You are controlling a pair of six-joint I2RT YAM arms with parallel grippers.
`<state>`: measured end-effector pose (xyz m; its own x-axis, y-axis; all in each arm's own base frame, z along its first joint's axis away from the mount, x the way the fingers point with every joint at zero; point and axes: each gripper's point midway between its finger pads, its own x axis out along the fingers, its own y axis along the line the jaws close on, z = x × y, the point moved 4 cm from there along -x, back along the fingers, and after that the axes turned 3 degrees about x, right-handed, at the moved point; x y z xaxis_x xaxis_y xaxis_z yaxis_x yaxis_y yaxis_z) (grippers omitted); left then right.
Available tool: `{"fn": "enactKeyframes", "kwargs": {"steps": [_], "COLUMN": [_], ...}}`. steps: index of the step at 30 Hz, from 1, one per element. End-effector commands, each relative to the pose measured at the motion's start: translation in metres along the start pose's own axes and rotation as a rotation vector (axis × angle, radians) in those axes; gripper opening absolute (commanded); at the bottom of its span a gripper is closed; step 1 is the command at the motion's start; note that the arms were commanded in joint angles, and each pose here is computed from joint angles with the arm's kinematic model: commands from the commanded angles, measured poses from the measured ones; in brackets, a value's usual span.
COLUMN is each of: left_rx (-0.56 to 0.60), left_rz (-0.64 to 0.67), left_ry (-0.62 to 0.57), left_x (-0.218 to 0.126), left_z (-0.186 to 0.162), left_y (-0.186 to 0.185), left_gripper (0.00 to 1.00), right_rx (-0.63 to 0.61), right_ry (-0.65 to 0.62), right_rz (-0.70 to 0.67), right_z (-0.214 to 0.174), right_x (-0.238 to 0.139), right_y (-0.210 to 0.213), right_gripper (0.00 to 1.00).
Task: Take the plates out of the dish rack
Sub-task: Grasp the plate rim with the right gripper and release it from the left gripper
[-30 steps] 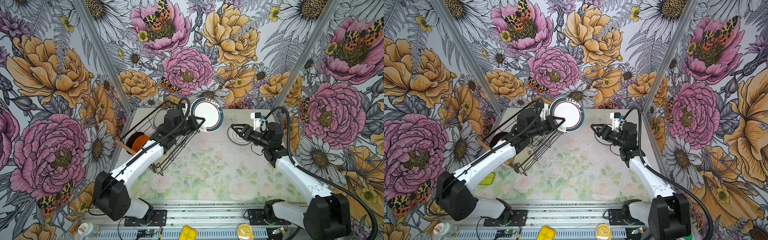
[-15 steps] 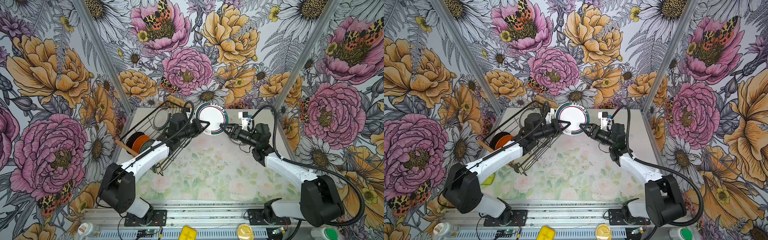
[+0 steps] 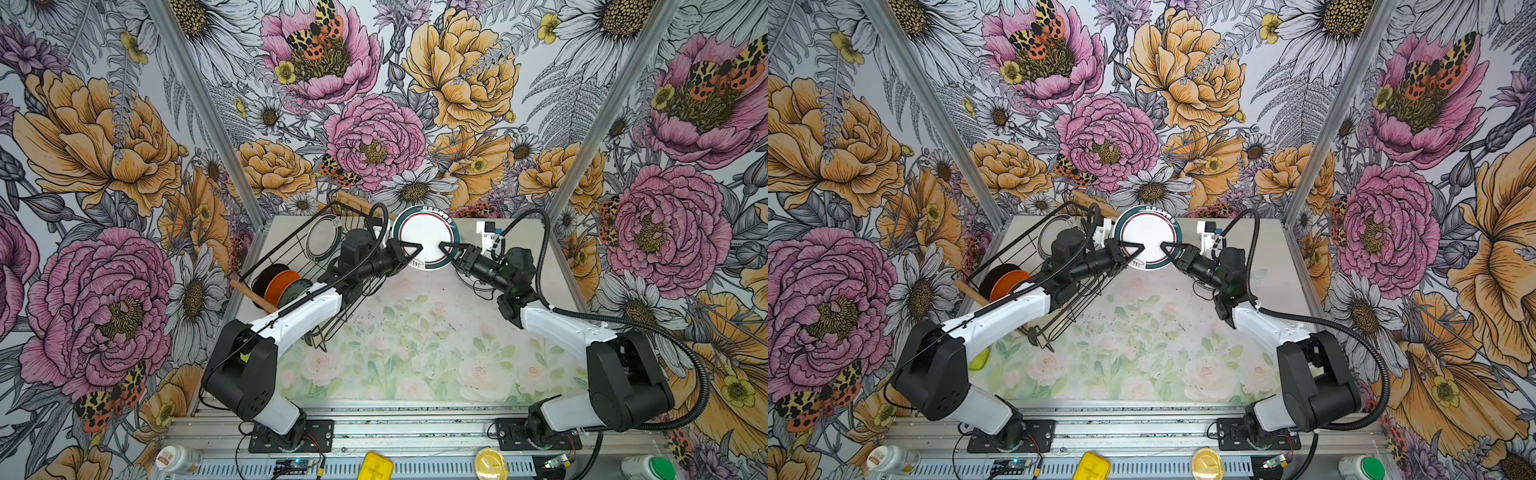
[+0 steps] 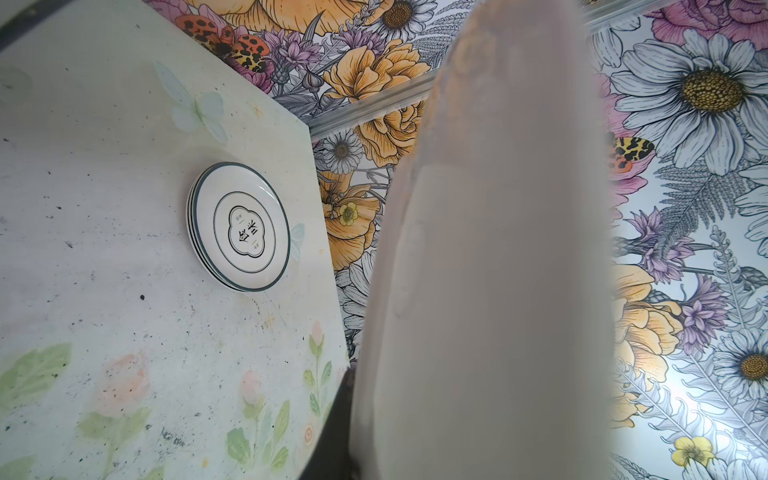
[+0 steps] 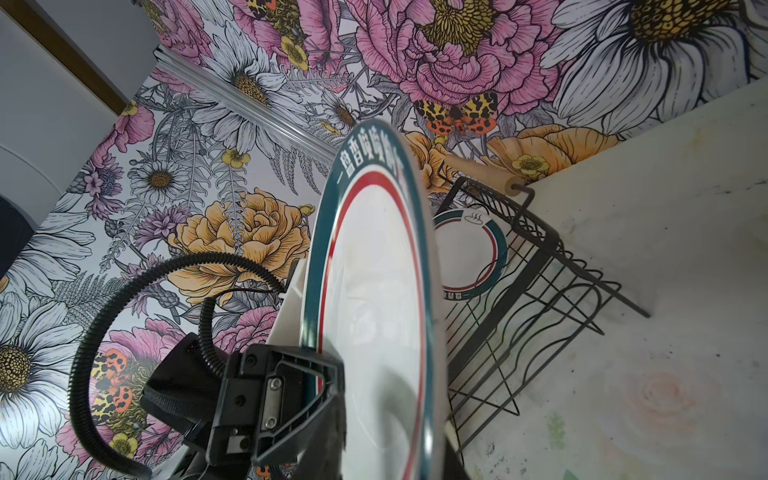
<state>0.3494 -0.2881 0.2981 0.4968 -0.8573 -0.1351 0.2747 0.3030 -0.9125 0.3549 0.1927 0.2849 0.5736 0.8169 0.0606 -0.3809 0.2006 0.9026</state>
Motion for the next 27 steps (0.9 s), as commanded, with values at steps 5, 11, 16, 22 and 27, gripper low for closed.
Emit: {"fn": "enactKeyframes", "kwargs": {"steps": [5, 11, 16, 22, 27], "left_rx": [-0.001, 0.012, 0.036, 0.064, 0.078], "left_rz": [-0.024, -0.029, -0.057, -0.048, -0.014], "left_ry": [0.026, 0.025, 0.014, -0.012, -0.058], "left_x": [0.009, 0.007, -0.003, -0.026, -0.06], "left_z": [-0.006, -0.003, 0.002, 0.013, 0.031], "left_y": [0.005, 0.004, -0.003, -0.006, 0.0], "left_gripper": [0.25, 0.5, 0.62, 0.71, 0.74], "right_rx": [-0.052, -0.061, -0.08, -0.155, -0.329], "right_ry": [-0.027, -0.037, -0.046, -0.052, -0.024], "right_rz": [0.091, 0.078, 0.053, 0.004, -0.111], "right_z": [0.009, 0.007, 0.008, 0.024, 0.04], "right_x": [0.005, 0.001, -0.003, -0.011, -0.02], "right_y": [0.022, 0.021, 0.021, 0.035, 0.065], "right_gripper": [0.13, 0.02, 0.0, 0.0, 0.0]}}
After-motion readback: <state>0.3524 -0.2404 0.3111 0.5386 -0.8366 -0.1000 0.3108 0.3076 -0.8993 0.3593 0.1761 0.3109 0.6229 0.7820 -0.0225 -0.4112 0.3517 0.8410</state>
